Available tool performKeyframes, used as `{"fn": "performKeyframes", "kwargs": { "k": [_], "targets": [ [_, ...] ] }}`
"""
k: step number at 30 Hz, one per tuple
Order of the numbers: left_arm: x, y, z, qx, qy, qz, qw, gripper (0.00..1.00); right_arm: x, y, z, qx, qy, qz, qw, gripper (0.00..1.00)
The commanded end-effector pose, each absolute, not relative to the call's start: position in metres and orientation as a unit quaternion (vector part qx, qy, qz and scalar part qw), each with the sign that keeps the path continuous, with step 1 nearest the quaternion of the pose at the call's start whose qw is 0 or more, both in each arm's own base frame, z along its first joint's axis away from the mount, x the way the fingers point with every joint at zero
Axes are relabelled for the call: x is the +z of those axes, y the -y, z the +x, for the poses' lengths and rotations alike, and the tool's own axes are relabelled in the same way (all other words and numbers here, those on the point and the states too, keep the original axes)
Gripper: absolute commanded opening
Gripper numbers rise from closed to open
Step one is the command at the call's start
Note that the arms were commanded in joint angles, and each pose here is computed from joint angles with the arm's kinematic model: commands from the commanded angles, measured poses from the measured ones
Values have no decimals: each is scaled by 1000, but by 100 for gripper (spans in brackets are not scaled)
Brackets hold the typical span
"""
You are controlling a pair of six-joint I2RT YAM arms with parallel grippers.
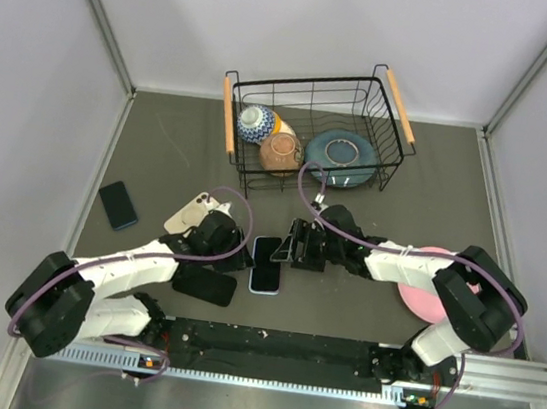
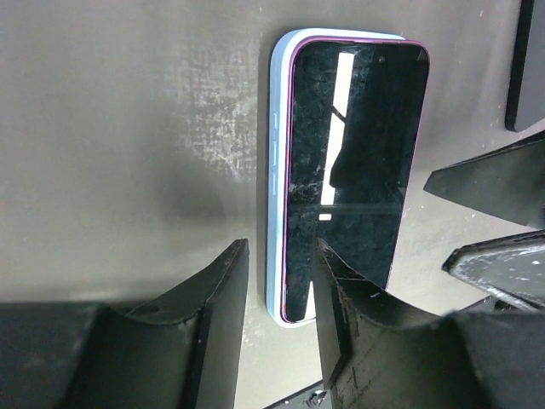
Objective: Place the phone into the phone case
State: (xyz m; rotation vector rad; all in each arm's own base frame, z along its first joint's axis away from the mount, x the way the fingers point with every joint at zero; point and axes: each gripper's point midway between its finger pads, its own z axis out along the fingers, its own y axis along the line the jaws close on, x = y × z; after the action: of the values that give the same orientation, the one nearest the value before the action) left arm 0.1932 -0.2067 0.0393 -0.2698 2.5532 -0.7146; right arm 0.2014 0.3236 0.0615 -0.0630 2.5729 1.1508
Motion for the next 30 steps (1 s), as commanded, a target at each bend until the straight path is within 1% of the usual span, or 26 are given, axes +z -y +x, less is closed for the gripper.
{"fn": "performKeyframes", "kwargs": {
  "k": [1, 8, 11, 15, 17, 19, 20, 22, 23, 25, 30],
  "targets": [
    [55, 227, 208, -304, -916, -76, 250, 41, 57, -333, 200, 404, -897, -50, 175, 74],
    [39, 230, 204, -302, -924, -75, 222, 41, 42, -342, 193, 378, -907, -63, 176, 75],
    [30, 231, 198, -301, -932, -69, 188, 40, 33, -349, 186, 355, -919, -64, 160, 75],
    [23, 234, 194, -306, -936, -63, 163, 39, 31, -354, 186, 345, -921, -62, 169, 76],
    [22, 235, 191, -310, -936, -56, 157, 38, 37, -360, 188, 368, -911, -62, 173, 76],
    [21, 235, 189, -316, -935, -52, 155, 37, 39, -361, 177, 402, -900, -61, 159, 76],
    [22, 236, 188, -323, -933, -49, 154, 36, 57, -372, 183, 444, -875, -65, 182, 76],
    [26, 240, 189, -339, -926, -42, 161, 36, 65, -370, 177, 483, -856, -59, 175, 77],
    [30, 243, 187, -351, -922, -35, 159, 35, 76, -374, 180, 508, -838, -62, 186, 76],
    [33, 246, 187, -365, -916, -29, 161, 34, 82, -370, 177, 537, -823, -56, 177, 76],
    [36, 248, 183, -375, -914, -20, 155, 33, 115, -368, 173, 617, -762, -57, 189, 76]
  ]
}}
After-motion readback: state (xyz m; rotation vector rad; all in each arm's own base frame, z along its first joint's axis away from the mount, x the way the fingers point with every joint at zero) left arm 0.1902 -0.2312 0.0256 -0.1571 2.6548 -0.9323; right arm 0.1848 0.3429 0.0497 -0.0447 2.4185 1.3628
